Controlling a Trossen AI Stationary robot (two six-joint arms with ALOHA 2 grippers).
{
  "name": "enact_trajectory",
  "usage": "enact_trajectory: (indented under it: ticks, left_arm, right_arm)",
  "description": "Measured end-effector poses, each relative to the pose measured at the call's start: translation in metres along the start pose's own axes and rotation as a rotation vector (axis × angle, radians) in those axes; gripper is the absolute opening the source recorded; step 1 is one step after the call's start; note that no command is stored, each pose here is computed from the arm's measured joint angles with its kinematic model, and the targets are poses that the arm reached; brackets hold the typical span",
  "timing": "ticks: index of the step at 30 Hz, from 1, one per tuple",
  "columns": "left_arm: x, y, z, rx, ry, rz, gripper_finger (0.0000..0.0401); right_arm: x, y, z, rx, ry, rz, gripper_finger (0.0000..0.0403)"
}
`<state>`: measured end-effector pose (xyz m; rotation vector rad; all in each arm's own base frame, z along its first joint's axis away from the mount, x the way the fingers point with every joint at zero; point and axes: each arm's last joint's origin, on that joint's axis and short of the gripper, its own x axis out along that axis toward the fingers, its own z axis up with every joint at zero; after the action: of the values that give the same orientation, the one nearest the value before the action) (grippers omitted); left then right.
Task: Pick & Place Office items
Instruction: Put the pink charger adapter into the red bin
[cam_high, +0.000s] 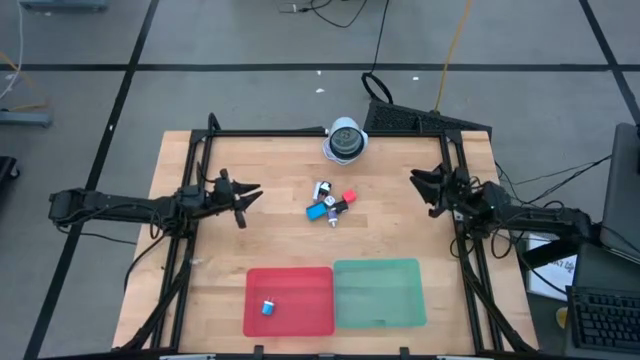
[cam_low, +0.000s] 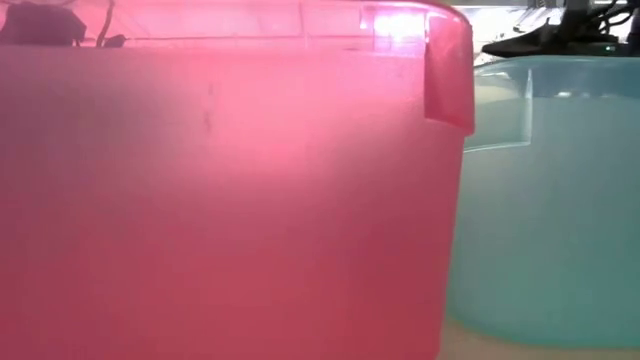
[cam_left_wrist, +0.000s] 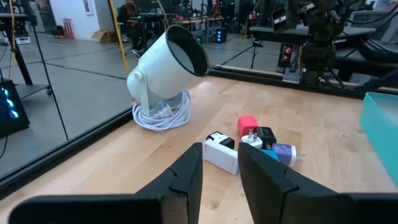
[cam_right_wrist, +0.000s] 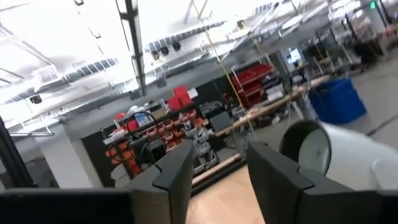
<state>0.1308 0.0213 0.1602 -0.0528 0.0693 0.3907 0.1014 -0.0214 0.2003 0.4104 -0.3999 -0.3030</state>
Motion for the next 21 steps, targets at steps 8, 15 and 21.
enact_trajectory:
  ticks: [8,15,21]
  left_arm:
    - [0.0,0.0,0.0,-0.005,0.0,0.0,0.0101]
    - [0.0,0.0,-0.002,-0.018,0.025,0.002,0.0102]
    - [0.0,0.0,-0.005,-0.037,0.05,0.005,0.0102]
  right_arm:
    - [0.021,0.002,-0.007,0.008,-0.018,0.011,0.0196]
    - [0.051,-0.002,-0.036,-0.308,0.253,-0.069,0.0236]
    - [0.093,0.002,-0.058,-0.477,0.521,-0.018,0.0246]
